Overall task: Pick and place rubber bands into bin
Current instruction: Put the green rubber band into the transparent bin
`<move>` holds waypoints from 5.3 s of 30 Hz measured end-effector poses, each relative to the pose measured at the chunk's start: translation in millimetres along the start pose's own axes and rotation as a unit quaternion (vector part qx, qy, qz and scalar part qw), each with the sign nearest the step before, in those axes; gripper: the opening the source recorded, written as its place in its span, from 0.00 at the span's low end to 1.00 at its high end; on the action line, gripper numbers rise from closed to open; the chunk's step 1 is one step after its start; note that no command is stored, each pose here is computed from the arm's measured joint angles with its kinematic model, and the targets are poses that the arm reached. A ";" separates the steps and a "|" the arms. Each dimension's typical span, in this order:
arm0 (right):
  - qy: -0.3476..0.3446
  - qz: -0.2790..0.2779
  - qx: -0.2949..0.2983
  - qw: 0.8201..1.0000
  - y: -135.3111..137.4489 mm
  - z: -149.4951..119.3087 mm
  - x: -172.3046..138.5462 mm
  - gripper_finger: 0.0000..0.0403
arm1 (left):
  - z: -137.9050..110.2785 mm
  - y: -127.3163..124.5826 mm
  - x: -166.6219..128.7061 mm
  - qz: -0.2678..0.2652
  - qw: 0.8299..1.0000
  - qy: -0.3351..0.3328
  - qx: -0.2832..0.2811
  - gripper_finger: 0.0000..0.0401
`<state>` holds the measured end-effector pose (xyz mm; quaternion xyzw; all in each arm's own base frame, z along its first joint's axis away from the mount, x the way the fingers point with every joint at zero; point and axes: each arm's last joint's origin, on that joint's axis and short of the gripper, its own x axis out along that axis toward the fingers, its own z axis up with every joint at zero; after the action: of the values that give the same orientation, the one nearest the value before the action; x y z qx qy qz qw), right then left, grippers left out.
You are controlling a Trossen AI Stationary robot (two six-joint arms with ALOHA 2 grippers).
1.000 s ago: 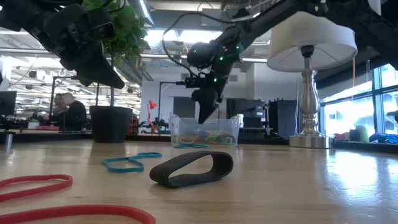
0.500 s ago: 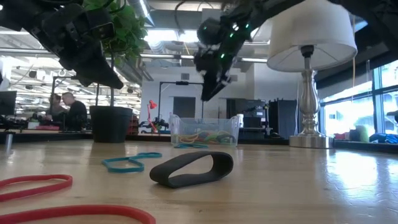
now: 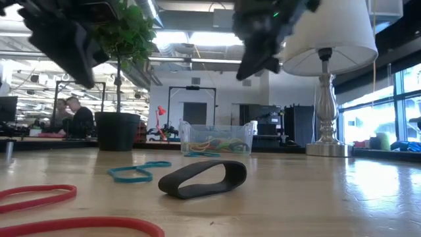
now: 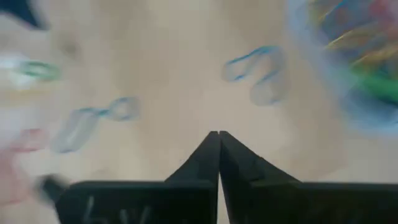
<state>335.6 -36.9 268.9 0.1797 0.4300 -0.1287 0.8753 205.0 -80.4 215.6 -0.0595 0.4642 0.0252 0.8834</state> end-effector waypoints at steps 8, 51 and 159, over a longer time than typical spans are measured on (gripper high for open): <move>-0.028 0.046 0.107 0.993 51.9 -86.2 -18.8 0.01 | 7.3 -41.6 14.6 0.029 0.995 0.097 -0.004 0.01; 0.035 0.043 -0.023 0.998 116.5 -205.8 -47.2 0.02 | -36.3 -99.5 85.4 0.096 0.914 0.192 -0.344 0.29; 0.068 -0.041 -0.063 0.995 90.9 -195.4 -38.2 0.02 | 180.1 55.7 77.7 0.235 0.968 -0.020 -0.085 0.01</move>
<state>209.3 130.9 207.4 0.1149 0.5029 -0.1248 0.8475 390.7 -2.9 248.3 -0.0229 0.4437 0.2726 0.8534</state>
